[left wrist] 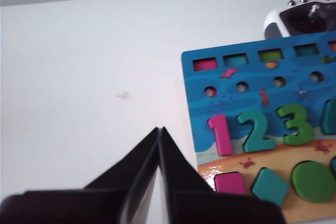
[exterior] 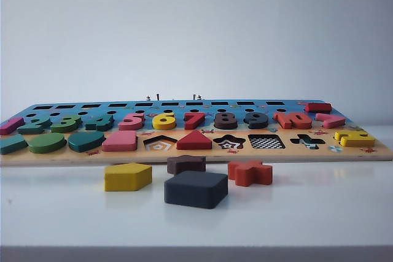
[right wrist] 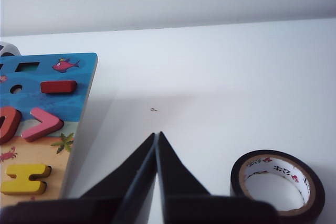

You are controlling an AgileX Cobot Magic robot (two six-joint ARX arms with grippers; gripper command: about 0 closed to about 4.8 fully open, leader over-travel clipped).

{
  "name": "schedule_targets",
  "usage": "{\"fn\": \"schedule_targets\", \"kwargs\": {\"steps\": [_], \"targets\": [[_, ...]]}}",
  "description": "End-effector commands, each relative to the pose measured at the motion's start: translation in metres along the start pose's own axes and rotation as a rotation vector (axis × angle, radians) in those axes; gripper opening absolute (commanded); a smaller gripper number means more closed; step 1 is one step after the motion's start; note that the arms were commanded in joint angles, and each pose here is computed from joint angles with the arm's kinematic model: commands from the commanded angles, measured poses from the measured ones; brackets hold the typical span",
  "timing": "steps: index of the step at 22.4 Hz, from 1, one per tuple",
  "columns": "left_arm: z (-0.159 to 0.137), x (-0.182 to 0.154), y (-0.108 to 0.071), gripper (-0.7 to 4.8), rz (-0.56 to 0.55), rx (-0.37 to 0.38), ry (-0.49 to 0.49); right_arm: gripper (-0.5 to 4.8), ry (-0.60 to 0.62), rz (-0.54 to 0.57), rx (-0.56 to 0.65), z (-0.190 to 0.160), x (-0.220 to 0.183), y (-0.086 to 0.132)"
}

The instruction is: Insert the cube into the slot.

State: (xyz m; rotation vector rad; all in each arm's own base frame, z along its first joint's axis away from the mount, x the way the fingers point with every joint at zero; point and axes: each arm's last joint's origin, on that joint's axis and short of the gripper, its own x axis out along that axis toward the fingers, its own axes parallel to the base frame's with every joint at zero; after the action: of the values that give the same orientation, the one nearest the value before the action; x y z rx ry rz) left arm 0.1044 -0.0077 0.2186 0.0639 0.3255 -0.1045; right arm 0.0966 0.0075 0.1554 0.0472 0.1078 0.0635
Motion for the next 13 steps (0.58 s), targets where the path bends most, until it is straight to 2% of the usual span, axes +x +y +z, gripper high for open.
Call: {"fn": "schedule_targets", "kwargs": {"steps": [1, 5, 13], "targets": [[0.010, -0.002, -0.003, 0.17, -0.073, 0.007, 0.038, -0.04, -0.020, 0.000, 0.049, 0.002, 0.000, 0.000], [0.031, -0.007, -0.010, 0.17, -0.201, 0.019, 0.125, -0.04, -0.026, 0.024, 0.064, 0.004, -0.001, 0.001], [0.055, -0.011, -0.019, 0.17, -0.336, 0.035, 0.208, -0.03, -0.091, 0.035, 0.089, 0.024, -0.007, 0.002]]}}
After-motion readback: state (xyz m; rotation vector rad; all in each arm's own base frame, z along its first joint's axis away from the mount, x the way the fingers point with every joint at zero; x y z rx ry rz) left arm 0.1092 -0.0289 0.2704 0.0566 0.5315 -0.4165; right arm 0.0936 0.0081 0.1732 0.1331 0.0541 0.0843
